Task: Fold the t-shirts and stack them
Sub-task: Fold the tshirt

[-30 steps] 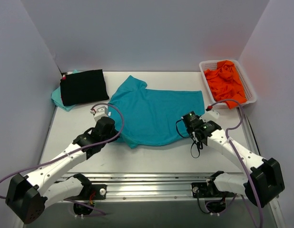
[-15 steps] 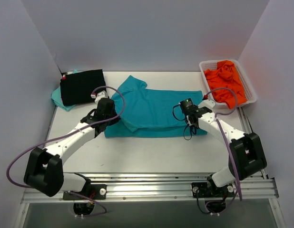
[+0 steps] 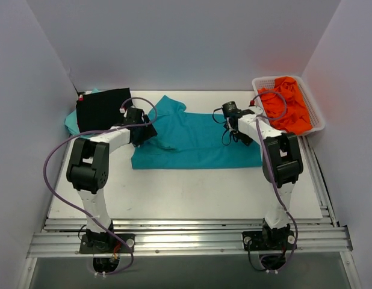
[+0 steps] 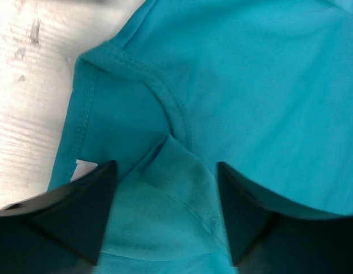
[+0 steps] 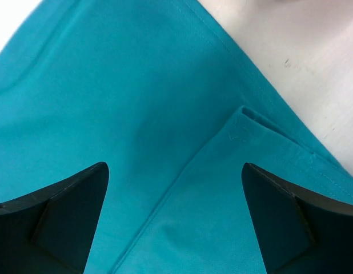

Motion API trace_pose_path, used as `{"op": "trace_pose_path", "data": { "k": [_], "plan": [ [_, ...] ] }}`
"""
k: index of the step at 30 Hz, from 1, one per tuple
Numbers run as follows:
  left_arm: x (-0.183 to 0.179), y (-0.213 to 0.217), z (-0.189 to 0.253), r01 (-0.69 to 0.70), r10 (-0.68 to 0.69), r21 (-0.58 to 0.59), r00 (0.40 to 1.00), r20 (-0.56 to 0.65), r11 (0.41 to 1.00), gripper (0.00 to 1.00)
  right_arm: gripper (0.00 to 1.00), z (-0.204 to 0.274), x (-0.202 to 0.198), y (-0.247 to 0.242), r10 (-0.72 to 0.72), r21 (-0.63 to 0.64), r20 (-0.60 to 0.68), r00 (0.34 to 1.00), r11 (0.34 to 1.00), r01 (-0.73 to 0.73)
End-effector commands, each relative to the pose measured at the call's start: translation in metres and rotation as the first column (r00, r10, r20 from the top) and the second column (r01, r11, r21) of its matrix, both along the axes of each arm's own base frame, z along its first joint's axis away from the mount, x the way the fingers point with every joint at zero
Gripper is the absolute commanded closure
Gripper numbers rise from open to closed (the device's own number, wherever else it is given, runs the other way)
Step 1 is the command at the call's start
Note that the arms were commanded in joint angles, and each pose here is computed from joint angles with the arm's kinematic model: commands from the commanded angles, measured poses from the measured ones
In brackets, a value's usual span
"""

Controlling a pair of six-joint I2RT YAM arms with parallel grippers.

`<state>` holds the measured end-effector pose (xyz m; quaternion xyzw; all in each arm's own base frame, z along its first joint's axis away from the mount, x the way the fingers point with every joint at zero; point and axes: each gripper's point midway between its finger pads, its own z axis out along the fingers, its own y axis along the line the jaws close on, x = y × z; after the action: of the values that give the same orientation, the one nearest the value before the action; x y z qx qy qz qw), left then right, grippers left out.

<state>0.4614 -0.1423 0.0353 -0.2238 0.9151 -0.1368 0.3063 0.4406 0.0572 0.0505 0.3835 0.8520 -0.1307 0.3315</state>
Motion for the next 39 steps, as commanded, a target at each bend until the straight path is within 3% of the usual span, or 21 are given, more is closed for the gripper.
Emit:
{"op": "trace_pose_path", "data": {
  "k": [1,5,8,12,17,19,23,24,25,27,29,39],
  "plan": [
    [0.018,-0.003,0.055,0.012,-0.010,-0.017,0.992,0.124,1.000,0.17,0.00,0.029,0.002,-0.018,-0.020,-0.101,-0.001,1.000,0.995,0.020],
    [0.017,0.015,0.082,-0.030,0.026,0.018,0.985,0.170,0.999,0.16,0.00,0.058,0.008,-0.021,-0.002,-0.137,0.056,0.998,0.991,0.010],
    [0.011,0.022,0.105,-0.047,0.042,0.019,0.977,0.210,0.999,0.16,0.01,0.077,0.010,0.006,0.121,-0.121,0.121,0.985,0.987,-0.107],
    [-0.009,0.027,0.119,-0.075,0.076,-0.016,0.961,0.265,0.997,0.18,0.01,0.105,-0.009,0.083,0.331,-0.106,0.286,0.899,0.944,-0.313],
    [-0.035,0.028,0.118,-0.101,0.103,-0.021,0.948,0.302,0.995,0.24,0.06,0.106,-0.026,0.155,0.477,-0.067,0.321,0.818,0.873,-0.483],
    [-0.050,0.029,0.114,-0.114,0.110,-0.005,0.947,0.301,0.993,0.28,0.12,0.108,-0.029,0.177,0.511,-0.061,0.332,0.793,0.850,-0.522],
    [-0.069,0.027,0.110,-0.129,0.132,-0.031,0.932,0.337,0.991,0.51,0.55,0.105,-0.045,0.224,0.584,-0.063,0.343,0.735,0.796,-0.602],
    [-0.072,0.026,0.107,-0.129,0.131,-0.031,0.931,0.340,0.991,0.64,0.63,0.103,-0.047,0.229,0.593,-0.064,0.342,0.729,0.789,-0.611],
    [-0.077,0.027,0.100,-0.137,0.136,-0.020,0.931,0.339,0.990,0.72,0.78,0.097,-0.052,0.237,0.609,-0.062,0.329,0.722,0.776,-0.627],
    [-0.076,0.026,0.097,-0.146,0.145,-0.025,0.925,0.352,0.989,0.91,0.98,0.090,-0.057,0.243,0.624,-0.052,0.310,0.718,0.765,-0.642],
    [-0.074,0.026,0.088,-0.156,0.154,-0.022,0.927,0.342,0.988,0.98,1.00,0.084,-0.065,0.249,0.641,-0.051,0.291,0.710,0.752,-0.658],
    [-0.059,-0.001,0.058,-0.093,0.106,-0.058,0.943,0.316,0.994,0.98,1.00,0.079,-0.081,0.251,0.676,-0.067,0.265,0.688,0.724,-0.686]
  ]
}}
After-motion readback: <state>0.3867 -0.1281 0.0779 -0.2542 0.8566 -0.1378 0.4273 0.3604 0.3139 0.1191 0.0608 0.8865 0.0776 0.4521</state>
